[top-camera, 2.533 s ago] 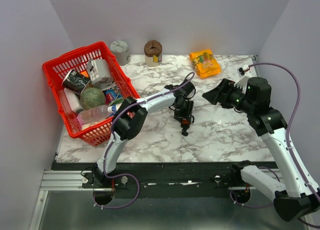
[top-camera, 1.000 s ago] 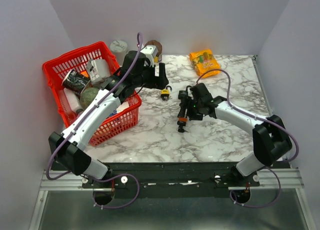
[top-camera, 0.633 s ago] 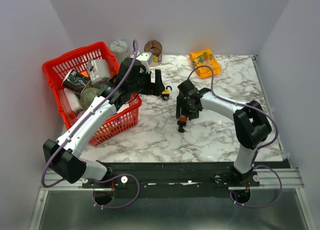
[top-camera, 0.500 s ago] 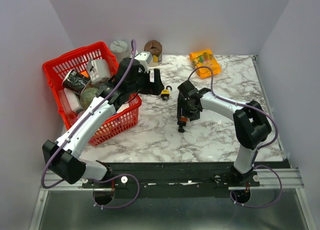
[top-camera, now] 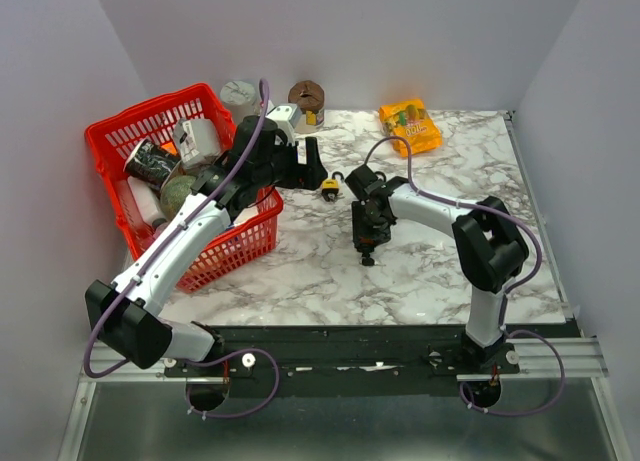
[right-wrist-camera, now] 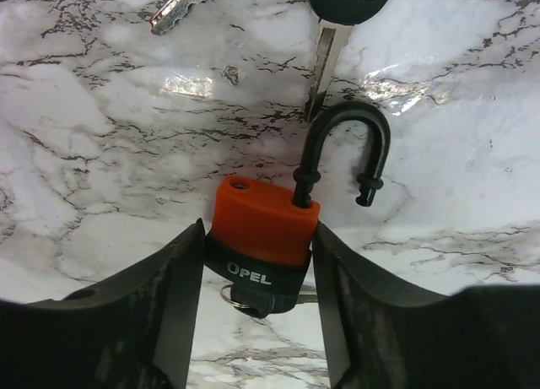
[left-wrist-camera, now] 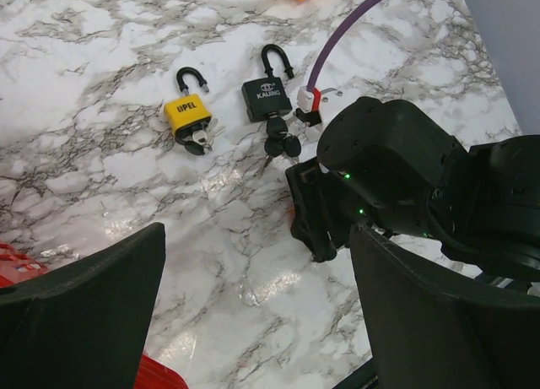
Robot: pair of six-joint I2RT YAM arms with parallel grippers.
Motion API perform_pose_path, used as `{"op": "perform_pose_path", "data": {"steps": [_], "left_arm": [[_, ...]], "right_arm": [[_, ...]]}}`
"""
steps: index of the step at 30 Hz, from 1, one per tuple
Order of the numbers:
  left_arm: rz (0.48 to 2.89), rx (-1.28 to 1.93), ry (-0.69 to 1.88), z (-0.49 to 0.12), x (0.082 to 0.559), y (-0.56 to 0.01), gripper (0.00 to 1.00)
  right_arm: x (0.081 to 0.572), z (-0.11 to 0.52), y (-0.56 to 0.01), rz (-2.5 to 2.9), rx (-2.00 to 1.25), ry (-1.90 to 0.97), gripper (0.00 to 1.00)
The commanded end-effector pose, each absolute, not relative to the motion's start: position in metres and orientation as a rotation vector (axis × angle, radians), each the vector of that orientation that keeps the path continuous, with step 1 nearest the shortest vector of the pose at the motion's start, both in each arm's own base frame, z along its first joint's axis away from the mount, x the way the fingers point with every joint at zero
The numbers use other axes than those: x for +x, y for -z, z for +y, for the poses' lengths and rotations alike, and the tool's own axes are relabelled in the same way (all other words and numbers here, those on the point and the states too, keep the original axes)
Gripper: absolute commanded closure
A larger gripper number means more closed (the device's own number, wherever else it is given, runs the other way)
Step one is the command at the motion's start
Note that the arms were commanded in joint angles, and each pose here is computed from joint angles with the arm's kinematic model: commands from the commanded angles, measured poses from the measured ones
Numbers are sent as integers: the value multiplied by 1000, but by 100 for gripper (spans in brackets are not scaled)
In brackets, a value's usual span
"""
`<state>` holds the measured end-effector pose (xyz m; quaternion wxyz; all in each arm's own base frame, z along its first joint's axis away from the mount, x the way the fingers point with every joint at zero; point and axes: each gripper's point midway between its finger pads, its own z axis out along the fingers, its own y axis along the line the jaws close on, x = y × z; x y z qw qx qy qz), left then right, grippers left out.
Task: Unlock with the key
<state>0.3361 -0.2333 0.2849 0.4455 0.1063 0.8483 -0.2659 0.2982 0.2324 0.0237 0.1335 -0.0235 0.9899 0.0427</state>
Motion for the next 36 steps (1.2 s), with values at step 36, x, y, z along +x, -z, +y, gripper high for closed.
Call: {"op": "perform_pose_path", "data": {"steps": [36], "left_arm": [[2008, 39, 580, -177, 354, -331, 4]], "right_arm": [[461, 98, -44, 2697, 4, -261, 65]]}}
